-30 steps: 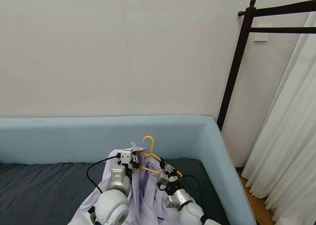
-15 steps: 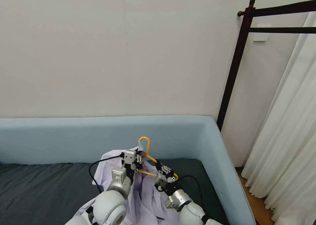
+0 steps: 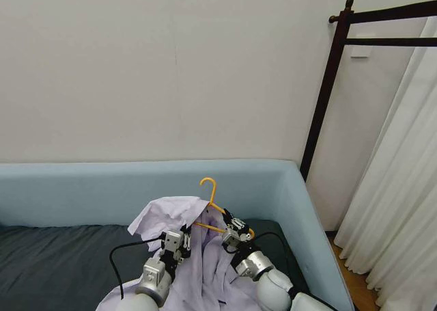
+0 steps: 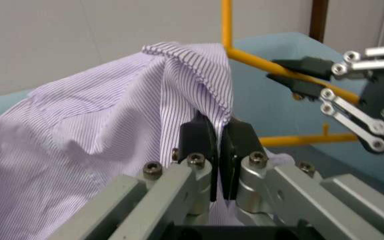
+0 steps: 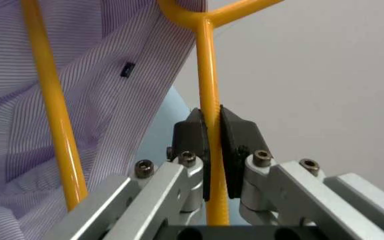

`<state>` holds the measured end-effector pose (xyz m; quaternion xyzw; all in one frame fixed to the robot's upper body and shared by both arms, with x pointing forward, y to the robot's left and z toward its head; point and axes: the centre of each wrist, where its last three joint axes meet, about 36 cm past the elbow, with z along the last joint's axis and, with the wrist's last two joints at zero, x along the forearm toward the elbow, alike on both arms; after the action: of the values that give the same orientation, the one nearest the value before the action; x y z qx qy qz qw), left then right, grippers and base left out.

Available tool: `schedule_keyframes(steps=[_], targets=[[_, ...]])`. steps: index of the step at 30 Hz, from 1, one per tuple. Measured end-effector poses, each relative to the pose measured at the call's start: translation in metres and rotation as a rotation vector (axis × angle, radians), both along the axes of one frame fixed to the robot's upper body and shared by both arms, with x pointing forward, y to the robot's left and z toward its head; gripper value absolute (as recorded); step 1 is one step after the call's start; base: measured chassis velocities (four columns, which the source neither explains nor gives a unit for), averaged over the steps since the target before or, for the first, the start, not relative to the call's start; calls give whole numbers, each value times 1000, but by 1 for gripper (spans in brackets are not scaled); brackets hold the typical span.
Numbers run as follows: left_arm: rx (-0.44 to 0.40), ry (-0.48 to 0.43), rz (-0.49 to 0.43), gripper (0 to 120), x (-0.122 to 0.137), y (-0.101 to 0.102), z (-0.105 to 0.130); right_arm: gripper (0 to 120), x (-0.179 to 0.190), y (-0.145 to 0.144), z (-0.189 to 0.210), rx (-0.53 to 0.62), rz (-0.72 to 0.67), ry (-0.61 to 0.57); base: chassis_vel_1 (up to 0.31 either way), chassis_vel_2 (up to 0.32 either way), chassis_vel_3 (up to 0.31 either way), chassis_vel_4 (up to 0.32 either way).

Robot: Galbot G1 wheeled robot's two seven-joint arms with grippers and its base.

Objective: Pick up the clothes from the sofa and hang them on the clothes hanger.

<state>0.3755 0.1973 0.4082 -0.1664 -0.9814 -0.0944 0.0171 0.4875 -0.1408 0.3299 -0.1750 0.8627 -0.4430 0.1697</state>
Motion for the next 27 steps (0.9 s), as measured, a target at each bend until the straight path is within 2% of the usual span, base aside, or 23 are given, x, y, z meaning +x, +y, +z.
schedule_keyframes(steps=[10, 13, 14, 18, 19, 23, 24, 26, 27], targets=[[37, 39, -1, 1, -16, 16, -11, 4, 3, -9, 7, -20, -5, -64, 0, 0, 0, 0], [60, 33, -32, 15, -21, 26, -8, 4, 6, -16, 9, -40, 0, -98, 0, 0, 0, 0], [60, 33, -32, 15, -21, 26, -8, 4, 6, -16, 9, -40, 0, -98, 0, 0, 0, 0], [78, -44, -119, 34, -24, 55, 2, 4, 8, -24, 9, -45, -10, -101, 0, 0, 0, 0], [78, -44, -119, 34, -24, 55, 2, 4, 8, -24, 9, -45, -10, -101, 0, 0, 0, 0], [51, -145, -273, 52, -19, 91, 25, 4, 7, -35, 9, -56, -9, -119, 0, 0, 0, 0], [51, -145, -273, 52, -19, 91, 25, 4, 7, -35, 9, -56, -9, -119, 0, 0, 0, 0], [22, -193, -399, 64, -6, 118, 48, 4, 6, -41, 8, -58, -17, -120, 0, 0, 0, 0], [21, -204, -446, 65, -2, 125, 55, 4, 6, -42, 8, -58, -19, -120, 0, 0, 0, 0]])
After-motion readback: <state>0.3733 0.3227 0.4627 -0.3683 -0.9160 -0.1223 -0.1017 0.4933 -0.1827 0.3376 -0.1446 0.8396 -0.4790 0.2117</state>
